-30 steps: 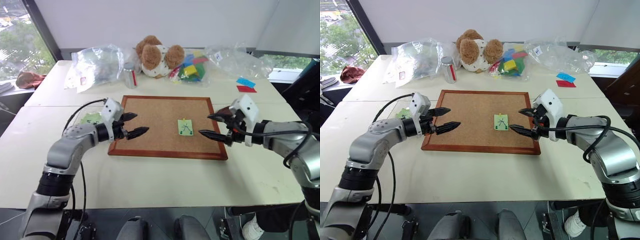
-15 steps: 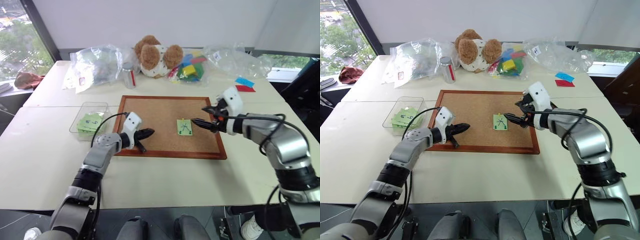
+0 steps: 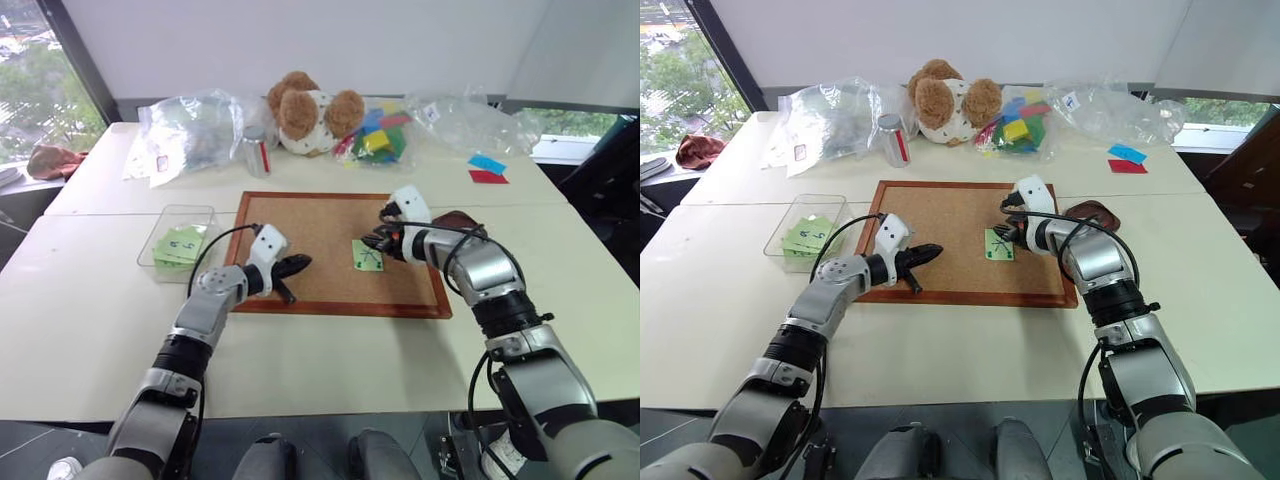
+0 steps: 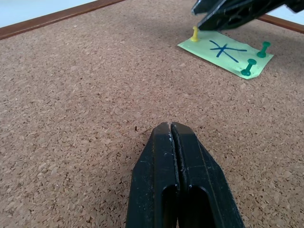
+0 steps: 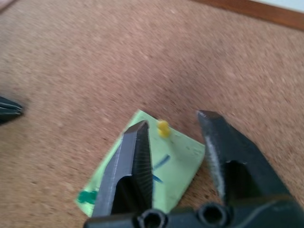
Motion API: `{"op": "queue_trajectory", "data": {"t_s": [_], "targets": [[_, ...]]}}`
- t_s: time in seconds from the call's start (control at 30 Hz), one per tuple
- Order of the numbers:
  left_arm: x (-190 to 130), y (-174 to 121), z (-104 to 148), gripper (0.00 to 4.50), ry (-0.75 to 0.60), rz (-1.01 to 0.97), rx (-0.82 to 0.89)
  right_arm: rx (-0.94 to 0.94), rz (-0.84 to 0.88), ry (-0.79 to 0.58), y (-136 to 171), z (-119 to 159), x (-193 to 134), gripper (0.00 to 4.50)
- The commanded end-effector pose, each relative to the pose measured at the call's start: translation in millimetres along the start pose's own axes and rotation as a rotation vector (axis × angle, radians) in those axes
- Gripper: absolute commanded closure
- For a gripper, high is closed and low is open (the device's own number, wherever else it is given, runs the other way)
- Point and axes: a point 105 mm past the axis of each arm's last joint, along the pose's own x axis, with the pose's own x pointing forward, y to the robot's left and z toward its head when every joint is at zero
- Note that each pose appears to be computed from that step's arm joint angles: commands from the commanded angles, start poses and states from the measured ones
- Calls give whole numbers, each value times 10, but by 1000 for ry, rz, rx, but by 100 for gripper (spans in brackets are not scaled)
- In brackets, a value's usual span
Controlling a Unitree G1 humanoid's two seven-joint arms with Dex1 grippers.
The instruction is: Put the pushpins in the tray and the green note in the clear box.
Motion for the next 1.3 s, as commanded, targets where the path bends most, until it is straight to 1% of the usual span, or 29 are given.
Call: {"op": "queue_trajectory", "data": {"t_s": [0.03,0.13,0.4,0.5,0.57,0.6,0.73,0.83,1.0,1.07,1.13,1.2,1.3], "targets": [[-53,19,-121,450,41,20,-16,-27,3,-57,-2,176,17,255],[-57,10,-120,450,40,20,-17,-26,9,-54,0,148,43,255],[-64,-18,-143,450,45,18,-22,-13,29,-70,44,197,90,255],[-64,-30,-162,450,51,14,-24,-15,35,-68,51,193,91,336],[-67,-34,-182,450,57,13,-26,-15,39,-69,59,192,86,435],[-67,-41,-199,450,65,9,-25,-15,38,-70,54,194,77,443],[-68,-67,-242,450,84,-4,-24,-11,29,-80,19,225,23,443],[-64,-76,-274,450,99,-10,-22,2,26,-110,2,312,-45,443],[-57,-102,-340,450,126,-26,-23,7,9,-188,-34,569,-241,443],[-54,-117,-365,450,134,-31,-25,11,-14,-226,-91,705,-372,443],[-53,-123,-379,450,138,-34,-26,14,-50,-250,-175,785,-486,443],[-51,-123,-381,450,139,-36,-27,21,-93,-259,-271,807,-562,443],[-43,-120,-379,450,139,-36,-27,57,-219,-256,-584,731,-716,443]]}}
